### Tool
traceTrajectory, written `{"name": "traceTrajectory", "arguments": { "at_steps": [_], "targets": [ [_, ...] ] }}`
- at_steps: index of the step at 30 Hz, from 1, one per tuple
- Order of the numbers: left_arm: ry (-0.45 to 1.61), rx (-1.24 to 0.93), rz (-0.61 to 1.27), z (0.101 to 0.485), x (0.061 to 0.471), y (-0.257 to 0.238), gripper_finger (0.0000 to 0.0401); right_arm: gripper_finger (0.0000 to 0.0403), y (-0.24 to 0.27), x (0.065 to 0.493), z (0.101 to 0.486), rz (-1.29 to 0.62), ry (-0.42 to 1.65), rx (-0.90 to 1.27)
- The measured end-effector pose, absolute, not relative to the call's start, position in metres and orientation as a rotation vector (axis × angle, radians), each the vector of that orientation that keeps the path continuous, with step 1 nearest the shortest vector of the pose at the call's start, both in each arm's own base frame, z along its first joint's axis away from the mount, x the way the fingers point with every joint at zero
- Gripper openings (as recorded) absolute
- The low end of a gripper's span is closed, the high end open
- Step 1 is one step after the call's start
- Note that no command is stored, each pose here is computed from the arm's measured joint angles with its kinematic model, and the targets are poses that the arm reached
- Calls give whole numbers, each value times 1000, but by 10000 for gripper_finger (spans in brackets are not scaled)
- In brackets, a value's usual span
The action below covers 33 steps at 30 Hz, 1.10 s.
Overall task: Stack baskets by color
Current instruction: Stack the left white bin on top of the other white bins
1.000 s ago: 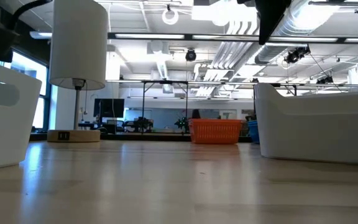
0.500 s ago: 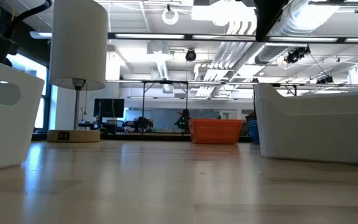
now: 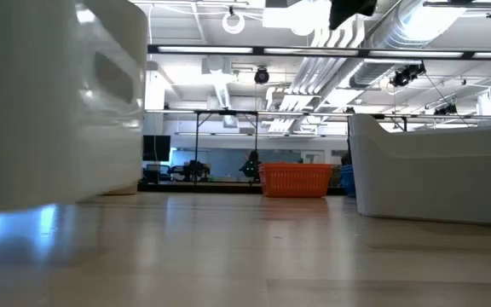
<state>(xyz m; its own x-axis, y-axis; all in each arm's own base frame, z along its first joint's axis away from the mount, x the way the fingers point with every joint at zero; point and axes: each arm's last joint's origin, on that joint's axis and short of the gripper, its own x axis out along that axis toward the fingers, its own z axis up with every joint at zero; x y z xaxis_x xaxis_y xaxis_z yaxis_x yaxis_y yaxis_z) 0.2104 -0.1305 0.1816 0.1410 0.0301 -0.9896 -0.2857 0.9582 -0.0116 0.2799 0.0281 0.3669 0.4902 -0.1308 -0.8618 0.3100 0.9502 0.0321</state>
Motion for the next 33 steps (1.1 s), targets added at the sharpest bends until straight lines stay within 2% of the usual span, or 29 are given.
{"name": "traceTrajectory", "arguments": {
  "at_steps": [4,11,16,24,33],
  "targets": [
    [1386,-225,251,182,216,-125,0,59,34,284,369,-223,981,189],
    [1316,-192,208,183,228,-117,0,65,43,288,374,-178,907,58],
    [1282,-190,194,186,237,-108,0,97,48,290,376,-176,869,-25],
    [1219,-148,177,212,258,-94,0,159,50,300,386,-142,729,-37],
    [1273,-87,266,234,263,-69,0,163,52,312,399,-1,560,-80]
  ]
}}
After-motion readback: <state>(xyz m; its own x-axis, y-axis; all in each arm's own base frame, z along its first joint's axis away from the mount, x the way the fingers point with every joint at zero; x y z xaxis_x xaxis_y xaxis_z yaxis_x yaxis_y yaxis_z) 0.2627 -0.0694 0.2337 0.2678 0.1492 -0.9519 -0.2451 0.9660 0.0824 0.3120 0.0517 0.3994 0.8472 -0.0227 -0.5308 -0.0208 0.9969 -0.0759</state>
